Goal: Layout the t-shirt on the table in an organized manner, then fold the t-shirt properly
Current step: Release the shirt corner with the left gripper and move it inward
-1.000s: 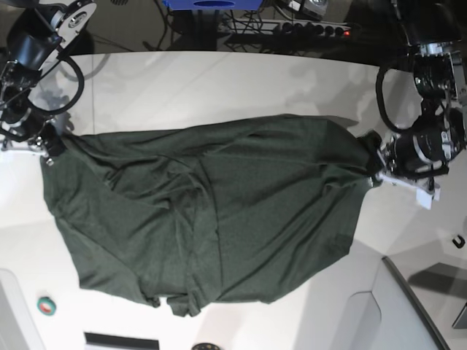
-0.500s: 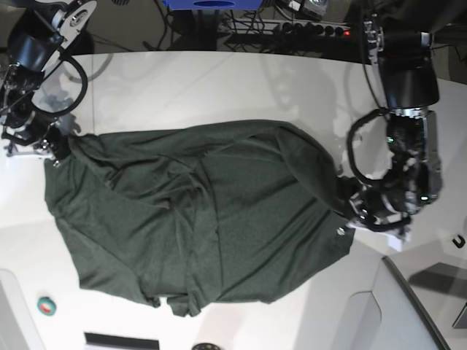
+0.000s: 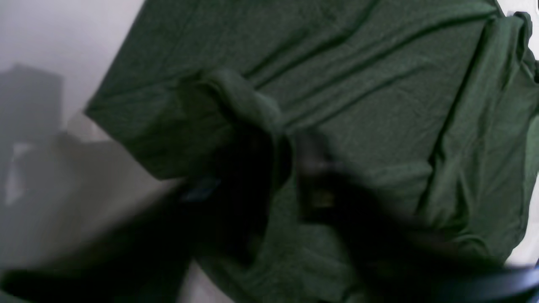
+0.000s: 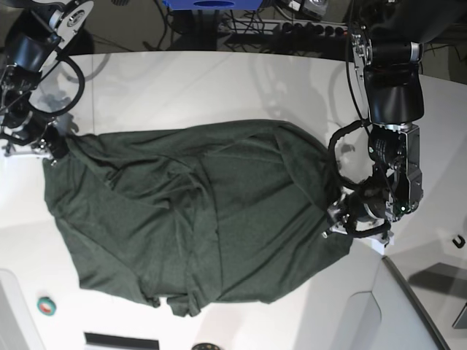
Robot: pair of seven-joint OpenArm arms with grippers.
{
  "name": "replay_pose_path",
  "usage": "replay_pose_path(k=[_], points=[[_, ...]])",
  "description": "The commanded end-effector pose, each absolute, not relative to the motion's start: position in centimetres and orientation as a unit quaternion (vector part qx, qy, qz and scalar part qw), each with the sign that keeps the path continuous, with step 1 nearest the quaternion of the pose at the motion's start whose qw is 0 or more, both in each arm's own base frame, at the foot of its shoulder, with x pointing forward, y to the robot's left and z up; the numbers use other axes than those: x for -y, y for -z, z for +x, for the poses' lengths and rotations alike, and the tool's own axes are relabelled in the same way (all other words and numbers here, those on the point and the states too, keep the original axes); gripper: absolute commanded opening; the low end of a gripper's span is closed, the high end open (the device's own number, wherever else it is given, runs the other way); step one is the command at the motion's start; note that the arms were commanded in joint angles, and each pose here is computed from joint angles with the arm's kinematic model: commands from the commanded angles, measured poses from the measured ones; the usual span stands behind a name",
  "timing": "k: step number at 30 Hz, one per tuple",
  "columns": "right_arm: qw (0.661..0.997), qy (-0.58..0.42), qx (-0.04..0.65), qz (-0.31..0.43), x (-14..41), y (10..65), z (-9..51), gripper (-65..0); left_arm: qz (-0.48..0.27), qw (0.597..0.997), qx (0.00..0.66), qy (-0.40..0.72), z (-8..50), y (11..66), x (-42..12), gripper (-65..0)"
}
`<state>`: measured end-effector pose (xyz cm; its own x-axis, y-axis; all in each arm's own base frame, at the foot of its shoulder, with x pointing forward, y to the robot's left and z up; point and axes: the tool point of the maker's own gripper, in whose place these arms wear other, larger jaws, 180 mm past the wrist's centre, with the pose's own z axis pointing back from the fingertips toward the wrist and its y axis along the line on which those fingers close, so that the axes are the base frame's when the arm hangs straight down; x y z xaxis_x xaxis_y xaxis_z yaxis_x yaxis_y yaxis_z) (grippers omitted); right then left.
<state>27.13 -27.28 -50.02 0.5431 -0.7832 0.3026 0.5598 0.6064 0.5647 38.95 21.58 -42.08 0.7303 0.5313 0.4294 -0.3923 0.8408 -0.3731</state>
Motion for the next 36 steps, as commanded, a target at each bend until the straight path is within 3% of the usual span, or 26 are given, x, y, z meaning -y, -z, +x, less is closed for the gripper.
replay_pose_path(k=[1,4,6,11,14,20,23,30,36], points=[[0.860,0.389,0.268,0.193,28.1,49.9,27.0,-64.5,-0.132,0.913,0.296,-0.248,40.6,40.2,-22.0,-30.9],[0.860,0.389,0.268,0.193,28.1,49.9,27.0,-64.5,-0.134,0.911,0.300,-0.249,40.7,40.0,-22.1,-10.9],[0.860,0.389,0.268,0.193,28.1,49.9,27.0,-64.5,-0.132,0.910,0.304,-0.248,40.7,39.8,-22.3,-3.1],[0.860,0.389,0.268,0.193,28.1,49.9,27.0,-64.7,-0.123,0.904,0.332,-0.239,38.7,38.7,-22.8,-2.1],[0.860,0.389,0.268,0.192,28.1,49.9,27.0,-64.7,-0.110,0.894,0.342,-0.268,35.8,38.8,-25.1,-10.4],[0.861,0.390,0.264,0.190,28.1,50.1,26.5,-64.7,-0.122,0.888,0.321,-0.306,31.0,41.2,-26.0,-51.7],[0.861,0.390,0.264,0.190,28.1,50.1,26.5,-64.7,-0.106,0.886,0.324,-0.314,30.0,42.6,-26.6,-65.0],[0.861,0.390,0.265,0.191,28.1,50.1,26.6,-64.7,-0.107,0.912,0.281,-0.279,29.3,45.5,-24.2,-65.0],[0.862,0.390,0.264,0.190,28.1,50.2,26.4,-64.7,-0.110,0.912,0.284,-0.274,30.1,45.3,-23.8,-65.0]])
